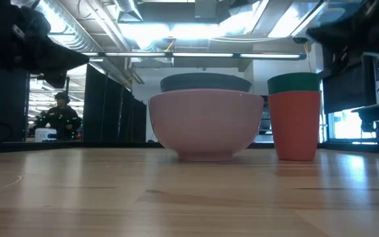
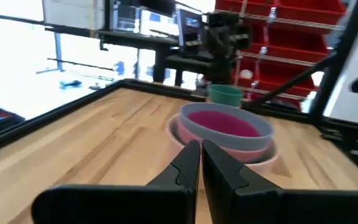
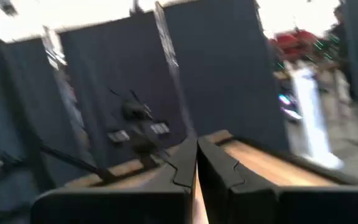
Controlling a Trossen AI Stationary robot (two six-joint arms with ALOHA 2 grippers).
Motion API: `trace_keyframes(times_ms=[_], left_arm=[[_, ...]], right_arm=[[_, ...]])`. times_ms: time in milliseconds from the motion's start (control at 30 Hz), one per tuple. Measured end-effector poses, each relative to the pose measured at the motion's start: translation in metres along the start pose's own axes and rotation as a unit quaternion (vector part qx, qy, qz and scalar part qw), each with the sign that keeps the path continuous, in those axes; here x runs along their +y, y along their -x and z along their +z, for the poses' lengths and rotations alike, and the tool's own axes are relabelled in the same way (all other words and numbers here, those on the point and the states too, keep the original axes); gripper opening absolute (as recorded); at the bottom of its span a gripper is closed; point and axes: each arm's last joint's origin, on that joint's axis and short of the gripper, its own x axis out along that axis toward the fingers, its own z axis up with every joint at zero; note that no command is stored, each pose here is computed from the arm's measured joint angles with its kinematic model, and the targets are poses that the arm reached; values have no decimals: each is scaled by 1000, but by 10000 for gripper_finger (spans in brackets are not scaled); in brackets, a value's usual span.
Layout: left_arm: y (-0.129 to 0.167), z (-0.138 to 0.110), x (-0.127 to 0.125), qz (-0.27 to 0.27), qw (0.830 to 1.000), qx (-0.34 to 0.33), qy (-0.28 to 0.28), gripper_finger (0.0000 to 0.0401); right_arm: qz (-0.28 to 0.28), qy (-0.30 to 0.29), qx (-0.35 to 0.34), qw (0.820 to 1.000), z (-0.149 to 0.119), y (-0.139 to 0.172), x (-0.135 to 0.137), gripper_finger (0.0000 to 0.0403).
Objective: Nest bowls inside each other
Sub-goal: Return to Home Position
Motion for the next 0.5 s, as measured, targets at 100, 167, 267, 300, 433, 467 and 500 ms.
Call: trace_keyframes(times_ms=[100,167,267,300,433,467,500], left_arm=[[-1,-1,2,13,1000,5,0,0],[-2,-1,3,12,1000,7,1,0],[-2,-1,2,10,1000,8,12,0],[-2,-2,2,9,1000,9,15,0],[-2,-2,2,8,1000,9,9,0],[-2,-2,2,8,1000,9,3,0],[-2,-2,2,8,1000,9,-3,0]], right_arm=[[-9,6,43,999,-8,0,-2,0],[-1,1,72,997,-13,1,-2,0],[27,-12,108,994,-19,2,-2,0],[38,-13,114,993,-20,2,-1,0],[48,-3,123,991,-21,1,-1,0],[47,-1,123,991,-21,1,-1,0],[47,0,123,991,-21,1,-1,0]])
